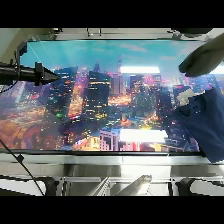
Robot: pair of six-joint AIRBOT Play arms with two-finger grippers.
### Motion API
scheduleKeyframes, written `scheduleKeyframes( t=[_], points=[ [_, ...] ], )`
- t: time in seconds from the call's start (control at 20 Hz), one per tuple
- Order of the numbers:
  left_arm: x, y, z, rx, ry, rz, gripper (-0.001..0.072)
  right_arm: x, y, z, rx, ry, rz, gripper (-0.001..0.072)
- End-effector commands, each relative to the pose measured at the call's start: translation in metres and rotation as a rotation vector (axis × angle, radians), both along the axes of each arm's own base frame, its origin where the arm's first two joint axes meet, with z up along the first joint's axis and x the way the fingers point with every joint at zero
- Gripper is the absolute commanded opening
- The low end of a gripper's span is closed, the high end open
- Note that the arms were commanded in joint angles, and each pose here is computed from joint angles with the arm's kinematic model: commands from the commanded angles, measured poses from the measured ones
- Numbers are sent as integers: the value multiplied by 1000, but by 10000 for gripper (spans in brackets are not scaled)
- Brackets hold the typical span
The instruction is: Fold the shirts.
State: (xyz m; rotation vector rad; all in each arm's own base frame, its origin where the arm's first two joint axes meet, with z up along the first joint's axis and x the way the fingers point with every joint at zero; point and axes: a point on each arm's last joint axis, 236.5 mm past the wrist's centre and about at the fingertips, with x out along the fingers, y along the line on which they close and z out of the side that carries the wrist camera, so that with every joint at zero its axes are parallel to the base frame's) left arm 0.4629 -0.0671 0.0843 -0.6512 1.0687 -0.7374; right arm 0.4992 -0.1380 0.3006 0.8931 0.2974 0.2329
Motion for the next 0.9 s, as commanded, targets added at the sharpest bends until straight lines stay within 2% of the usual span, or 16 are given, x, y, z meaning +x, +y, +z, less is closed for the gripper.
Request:
scheduleKeyframes(
  t=[0.0, 0.2, 0.4, 0.7, 0.85],
  points=[
    [-4, -18, -1, 4, 3, -41, 10, -55, -32, -42, 27, 219, -104, 10],
    [-8, -37, -1, 4, 3, -82, 11, -149, -24, -121, -18, 472, -150, 10],
    [-14, -49, 0, 1, 7, -125, 11, -225, -6, -165, 47, 518, -292, 11],
    [-18, -56, 0, 5, -9, -158, 11, -280, 7, -282, 99, 757, -421, 13],
    [-23, -57, 0, 1, 2, -176, 11, -304, -13, -301, 55, 856, -531, 13]
  ],
)
